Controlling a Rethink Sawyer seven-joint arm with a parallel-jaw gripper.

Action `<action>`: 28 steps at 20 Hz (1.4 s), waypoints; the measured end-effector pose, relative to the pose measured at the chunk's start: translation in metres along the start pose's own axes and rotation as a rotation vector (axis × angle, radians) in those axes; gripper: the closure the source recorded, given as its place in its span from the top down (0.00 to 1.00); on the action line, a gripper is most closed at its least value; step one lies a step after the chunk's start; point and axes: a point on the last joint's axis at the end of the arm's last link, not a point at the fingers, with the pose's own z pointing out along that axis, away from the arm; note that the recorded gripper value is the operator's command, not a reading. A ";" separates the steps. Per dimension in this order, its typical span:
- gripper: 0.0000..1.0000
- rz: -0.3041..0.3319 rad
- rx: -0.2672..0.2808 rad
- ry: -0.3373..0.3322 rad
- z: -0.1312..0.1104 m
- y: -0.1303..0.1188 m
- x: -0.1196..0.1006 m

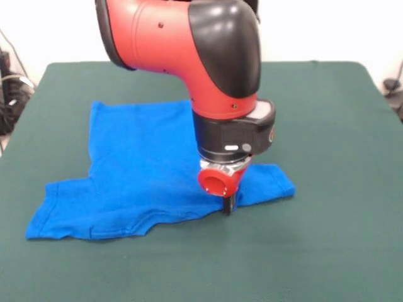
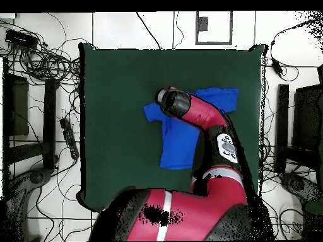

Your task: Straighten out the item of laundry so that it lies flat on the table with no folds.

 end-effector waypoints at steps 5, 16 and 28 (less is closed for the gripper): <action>0.00 -0.064 -0.031 0.005 -0.003 -0.021 -0.010; 0.00 -0.338 -0.213 -0.034 -0.008 -0.066 -0.021; 0.00 -0.584 -0.698 0.017 0.004 -0.072 0.005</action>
